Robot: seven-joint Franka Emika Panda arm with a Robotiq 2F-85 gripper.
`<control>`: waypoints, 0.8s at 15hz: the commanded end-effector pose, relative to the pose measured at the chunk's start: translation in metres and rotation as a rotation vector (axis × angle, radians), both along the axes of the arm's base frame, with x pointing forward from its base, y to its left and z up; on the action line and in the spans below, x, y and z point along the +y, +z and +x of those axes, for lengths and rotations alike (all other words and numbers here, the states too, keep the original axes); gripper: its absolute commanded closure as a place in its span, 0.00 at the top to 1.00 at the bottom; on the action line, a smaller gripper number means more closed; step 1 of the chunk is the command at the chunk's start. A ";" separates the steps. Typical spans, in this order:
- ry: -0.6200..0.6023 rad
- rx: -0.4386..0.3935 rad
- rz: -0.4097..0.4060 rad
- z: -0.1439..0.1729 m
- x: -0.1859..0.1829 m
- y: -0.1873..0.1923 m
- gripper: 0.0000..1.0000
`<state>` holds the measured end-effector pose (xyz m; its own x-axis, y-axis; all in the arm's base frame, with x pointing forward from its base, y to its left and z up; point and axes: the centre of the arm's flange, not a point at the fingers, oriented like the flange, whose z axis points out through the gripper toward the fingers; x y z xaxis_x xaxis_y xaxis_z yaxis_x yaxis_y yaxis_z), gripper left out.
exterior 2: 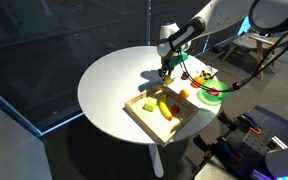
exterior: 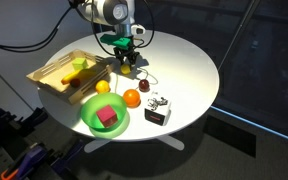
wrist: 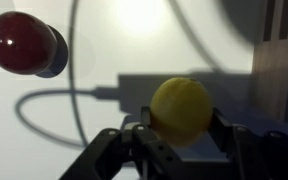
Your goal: Put the lemon on the table.
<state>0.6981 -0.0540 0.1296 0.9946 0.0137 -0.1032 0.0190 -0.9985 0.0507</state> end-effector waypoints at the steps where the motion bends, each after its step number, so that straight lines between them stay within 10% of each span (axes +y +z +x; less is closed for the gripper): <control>1: 0.004 -0.006 0.034 0.010 -0.003 0.000 0.34; 2: 0.005 -0.005 0.033 0.009 -0.003 -0.001 0.41; 3: 0.005 -0.004 0.032 0.009 -0.003 -0.001 0.84; 12: 0.010 -0.003 0.026 0.005 -0.001 0.013 1.00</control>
<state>0.7008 -0.0531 0.1290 0.9950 0.0145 -0.0984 0.0194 -0.9986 0.0488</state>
